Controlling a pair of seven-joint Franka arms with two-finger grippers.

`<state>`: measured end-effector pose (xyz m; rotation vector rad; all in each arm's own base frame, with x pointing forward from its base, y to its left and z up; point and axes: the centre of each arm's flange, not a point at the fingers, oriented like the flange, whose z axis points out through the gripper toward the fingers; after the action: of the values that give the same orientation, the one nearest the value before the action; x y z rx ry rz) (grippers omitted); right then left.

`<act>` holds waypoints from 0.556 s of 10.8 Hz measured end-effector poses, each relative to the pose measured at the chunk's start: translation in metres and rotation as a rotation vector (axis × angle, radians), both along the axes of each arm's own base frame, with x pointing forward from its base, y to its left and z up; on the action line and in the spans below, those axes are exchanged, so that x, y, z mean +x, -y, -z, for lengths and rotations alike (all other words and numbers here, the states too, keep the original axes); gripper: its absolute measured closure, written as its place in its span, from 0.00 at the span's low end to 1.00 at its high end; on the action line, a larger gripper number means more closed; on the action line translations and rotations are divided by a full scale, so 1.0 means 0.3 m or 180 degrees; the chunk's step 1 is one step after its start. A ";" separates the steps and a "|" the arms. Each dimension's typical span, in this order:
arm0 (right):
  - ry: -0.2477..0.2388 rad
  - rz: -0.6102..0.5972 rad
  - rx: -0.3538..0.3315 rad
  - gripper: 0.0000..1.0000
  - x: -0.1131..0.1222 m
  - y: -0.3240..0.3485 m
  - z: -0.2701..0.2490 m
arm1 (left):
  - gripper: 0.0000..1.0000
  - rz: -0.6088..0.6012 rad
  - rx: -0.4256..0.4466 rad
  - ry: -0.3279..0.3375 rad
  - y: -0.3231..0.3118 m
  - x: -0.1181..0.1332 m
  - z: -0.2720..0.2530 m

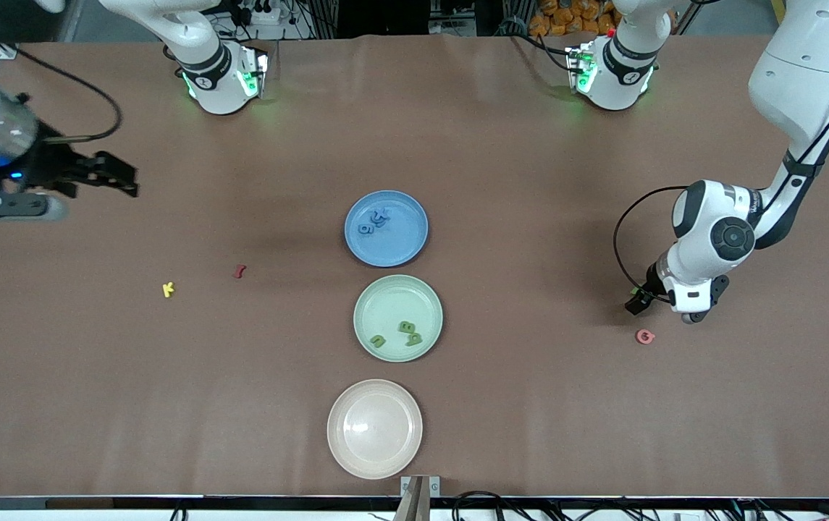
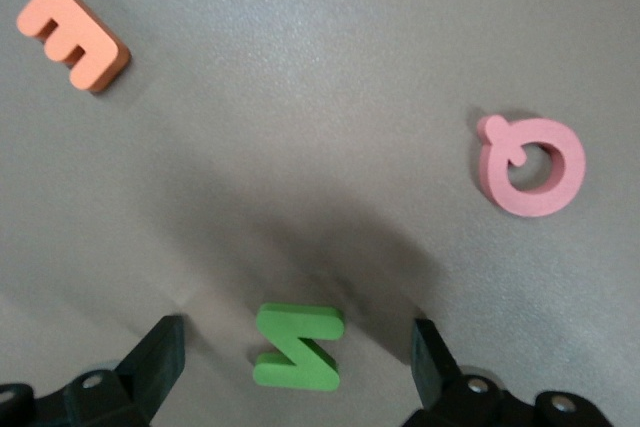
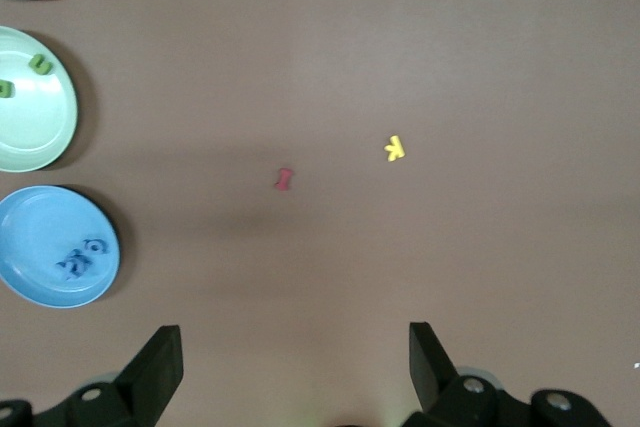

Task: Sort letters by color into matching plates
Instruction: 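Grasp the green S with the left gripper while the right gripper withdraws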

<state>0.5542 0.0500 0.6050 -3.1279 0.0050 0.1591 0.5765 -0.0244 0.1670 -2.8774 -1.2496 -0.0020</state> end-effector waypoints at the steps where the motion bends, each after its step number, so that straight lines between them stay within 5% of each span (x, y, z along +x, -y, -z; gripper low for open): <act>1: 0.0039 0.0044 0.0006 0.00 0.010 0.084 -0.007 | 0.00 0.0009 -0.0001 -0.0003 0.010 -0.001 0.002; 4: 0.0306 0.0228 0.0004 0.00 0.040 0.212 -0.040 | 0.05 0.0016 -0.0002 0.0004 0.015 0.001 0.001; 6: 0.0383 0.0367 -0.0009 0.00 0.037 0.302 -0.068 | 0.33 0.0018 0.0004 0.0036 0.014 0.012 -0.015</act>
<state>0.5654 -0.0408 0.6255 -3.1233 0.1841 -0.0301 0.5802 -0.0287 0.1715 -2.8841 -1.2427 -0.0189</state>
